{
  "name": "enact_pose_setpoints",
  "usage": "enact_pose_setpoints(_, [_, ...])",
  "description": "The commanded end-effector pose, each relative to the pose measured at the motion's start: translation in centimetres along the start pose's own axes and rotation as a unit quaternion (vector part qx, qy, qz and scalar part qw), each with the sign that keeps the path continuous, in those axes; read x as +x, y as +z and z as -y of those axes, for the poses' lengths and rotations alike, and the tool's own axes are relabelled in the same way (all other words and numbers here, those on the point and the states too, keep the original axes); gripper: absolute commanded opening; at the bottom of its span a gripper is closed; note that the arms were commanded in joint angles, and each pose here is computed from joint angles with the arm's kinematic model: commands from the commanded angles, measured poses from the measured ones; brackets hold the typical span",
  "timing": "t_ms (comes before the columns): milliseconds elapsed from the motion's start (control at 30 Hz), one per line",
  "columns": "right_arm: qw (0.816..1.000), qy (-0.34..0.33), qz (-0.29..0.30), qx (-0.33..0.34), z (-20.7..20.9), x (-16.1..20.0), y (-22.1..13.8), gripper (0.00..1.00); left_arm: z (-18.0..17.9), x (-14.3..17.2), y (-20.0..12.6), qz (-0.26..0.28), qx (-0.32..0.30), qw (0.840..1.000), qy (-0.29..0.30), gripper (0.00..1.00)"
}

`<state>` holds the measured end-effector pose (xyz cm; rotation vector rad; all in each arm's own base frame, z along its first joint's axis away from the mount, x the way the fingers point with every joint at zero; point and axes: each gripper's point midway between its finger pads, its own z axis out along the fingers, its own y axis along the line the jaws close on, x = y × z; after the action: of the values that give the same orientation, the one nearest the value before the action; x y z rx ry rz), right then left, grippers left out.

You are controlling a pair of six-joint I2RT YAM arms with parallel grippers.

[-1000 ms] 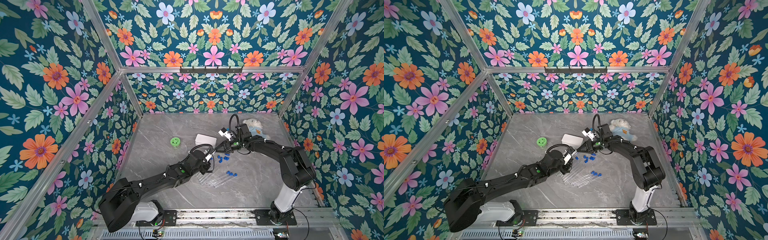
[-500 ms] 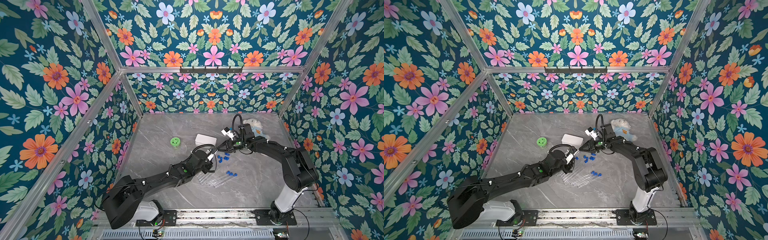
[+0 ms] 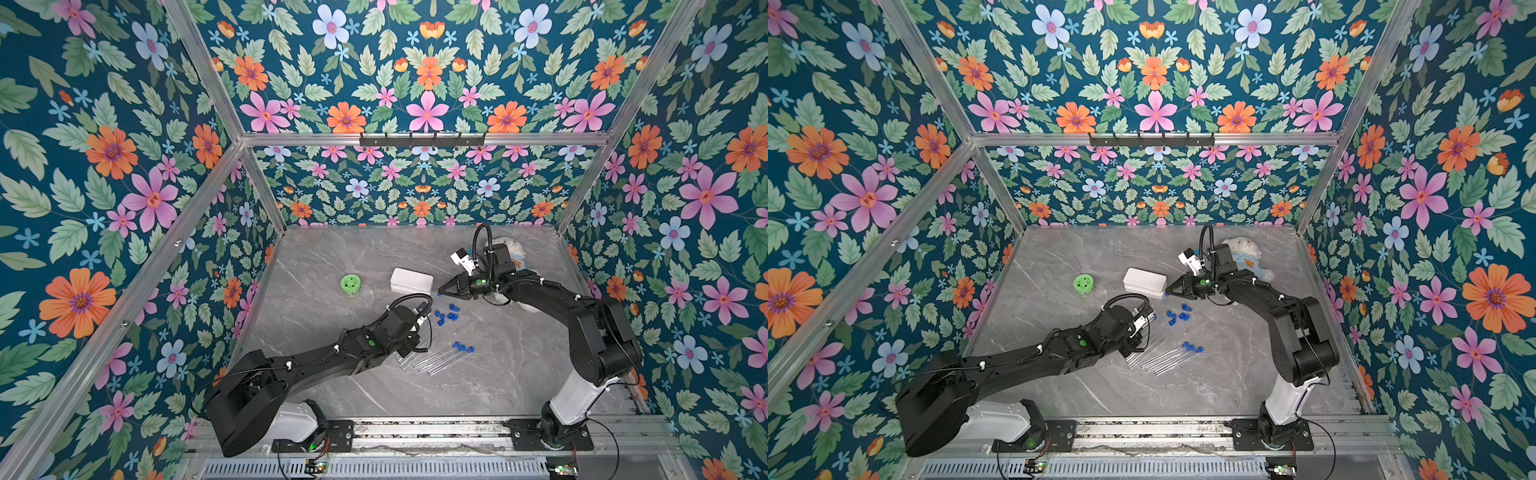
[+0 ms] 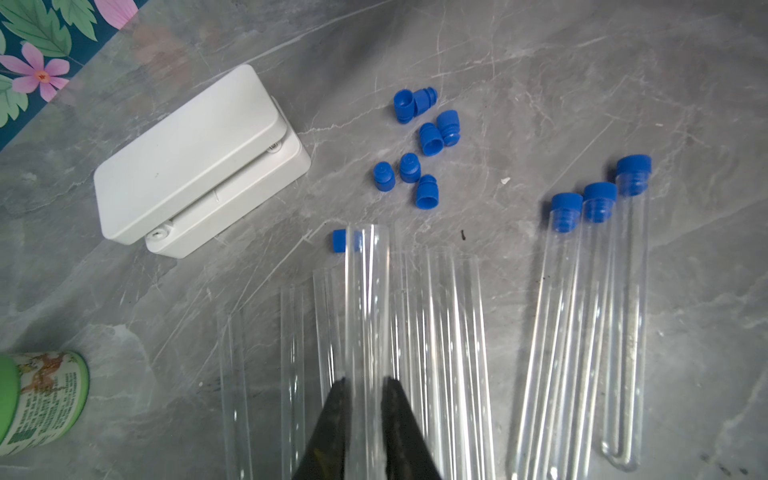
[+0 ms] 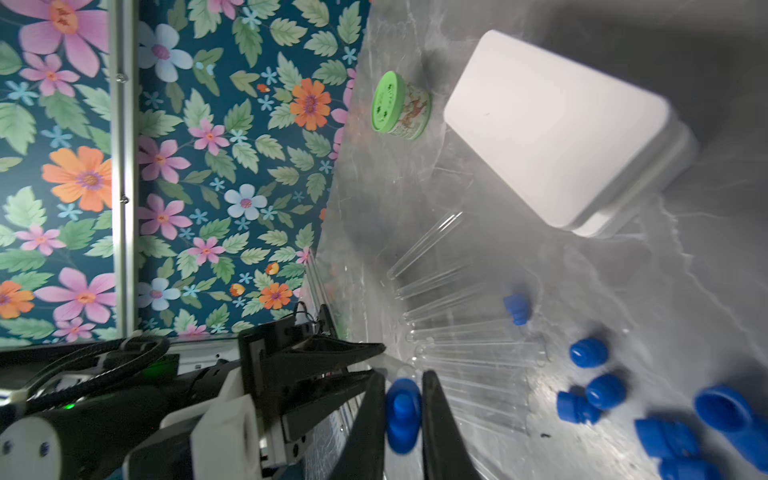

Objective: Remove stoppers from test tubes
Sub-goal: Open the stopper on the test tube, then place the test tube at the center of the board, then place the stopper at the center of the board.

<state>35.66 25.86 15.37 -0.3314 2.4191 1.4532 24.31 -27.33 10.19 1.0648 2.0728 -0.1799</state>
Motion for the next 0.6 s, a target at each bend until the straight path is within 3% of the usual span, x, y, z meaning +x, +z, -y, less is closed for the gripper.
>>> enact_pose_setpoints(0, [0.995, 0.006, -0.018, 0.099, 3.6, 1.0, -0.2, 0.00, -0.2, 0.1, -0.2, -0.001, -0.004, 1.000, -0.007, 0.00])
enact_pose_setpoints(300, [0.979, -0.005, -0.057, 0.197, 6.7, 2.2, 0.4, 0.03, 0.1, 0.8, 1.0, -0.026, -0.003, 1.000, -0.013, 0.00])
enact_pose_setpoints(567, [0.967, -0.010, -0.089, 0.240, 8.3, 3.1, 1.4, 0.04, 0.2, 1.2, 3.0, -0.056, -0.008, 0.998, -0.007, 0.00])
